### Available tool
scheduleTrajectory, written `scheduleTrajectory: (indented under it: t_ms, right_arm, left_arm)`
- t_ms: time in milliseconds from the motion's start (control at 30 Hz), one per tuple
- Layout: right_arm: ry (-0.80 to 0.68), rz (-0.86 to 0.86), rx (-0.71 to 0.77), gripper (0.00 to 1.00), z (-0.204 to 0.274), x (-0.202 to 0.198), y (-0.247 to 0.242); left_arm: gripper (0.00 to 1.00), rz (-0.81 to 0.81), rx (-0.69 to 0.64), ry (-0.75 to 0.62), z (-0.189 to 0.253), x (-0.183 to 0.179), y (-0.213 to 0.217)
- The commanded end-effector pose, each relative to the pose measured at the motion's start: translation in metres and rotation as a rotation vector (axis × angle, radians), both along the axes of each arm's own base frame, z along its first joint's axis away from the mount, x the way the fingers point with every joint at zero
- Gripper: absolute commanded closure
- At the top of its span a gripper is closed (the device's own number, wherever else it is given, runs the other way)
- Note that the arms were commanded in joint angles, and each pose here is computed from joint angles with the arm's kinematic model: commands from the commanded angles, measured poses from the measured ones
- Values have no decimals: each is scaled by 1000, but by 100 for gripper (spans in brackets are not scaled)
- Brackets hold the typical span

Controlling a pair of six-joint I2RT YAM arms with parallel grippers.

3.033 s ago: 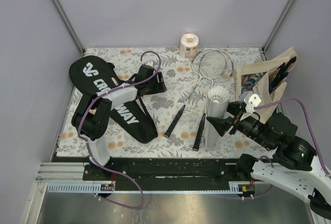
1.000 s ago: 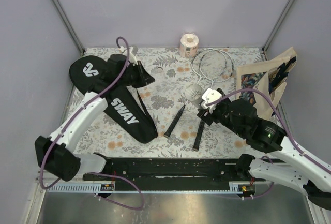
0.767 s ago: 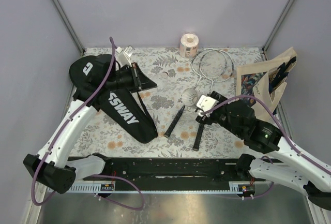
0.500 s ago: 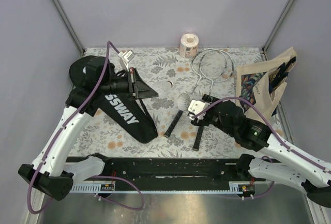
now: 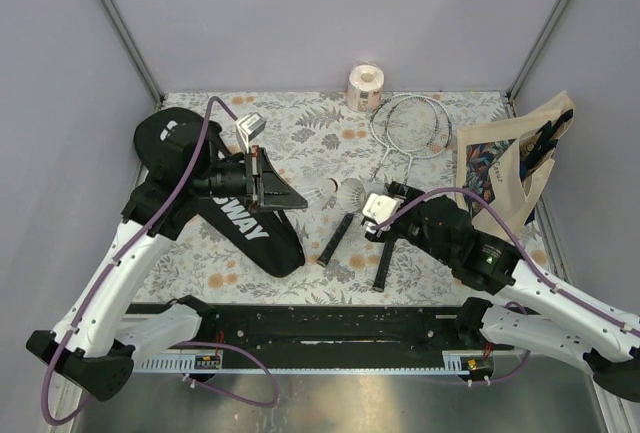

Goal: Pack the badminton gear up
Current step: Place the shuttlecock at the shuttle tube.

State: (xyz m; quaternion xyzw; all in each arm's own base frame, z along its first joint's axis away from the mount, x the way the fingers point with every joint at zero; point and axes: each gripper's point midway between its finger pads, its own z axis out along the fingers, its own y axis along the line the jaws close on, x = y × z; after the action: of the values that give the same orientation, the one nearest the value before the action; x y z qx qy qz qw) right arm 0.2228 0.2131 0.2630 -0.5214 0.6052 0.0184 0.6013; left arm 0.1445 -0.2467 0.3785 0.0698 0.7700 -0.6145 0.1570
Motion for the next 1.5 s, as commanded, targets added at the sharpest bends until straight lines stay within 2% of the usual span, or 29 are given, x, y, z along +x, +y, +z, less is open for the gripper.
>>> scheduleTrajectory:
  t_ms: [0, 133, 367, 667, 833, 900, 967, 1200, 1467]
  right_arm:
    - [-83, 27, 105, 55, 33, 0, 6]
    - [-94, 35, 116, 56, 38, -3, 3]
    - [-104, 99, 115, 56, 34, -13, 6]
    - [-92, 94, 73, 57, 22, -11, 4]
    - [-85, 96, 51, 57, 16, -11, 5]
    - [-81, 98, 47, 57, 15, -11, 6]
    - [-81, 104, 47, 57, 15, -11, 7]
    - [-80, 112, 57, 57, 16, -13, 7]
    - [-70, 122, 73, 57, 17, -12, 14]
  left_arm:
    - [100, -36, -29, -10, 7, -8, -11]
    - [100, -79, -28, 24, 0, -12, -27]
    - [100, -83, -22, 101, -25, 6, -51]
    - [99, -74, 126, 130, -71, 18, -71]
    - [75, 10, 276, 56, -84, 28, -63]
    - [62, 29, 302, 29, -85, 34, -61]
    - [56, 31, 306, 18, -84, 36, -62]
    - [42, 40, 362, -98, -88, 41, -61]
    - [38, -45, 362, -179, -92, 27, -90]
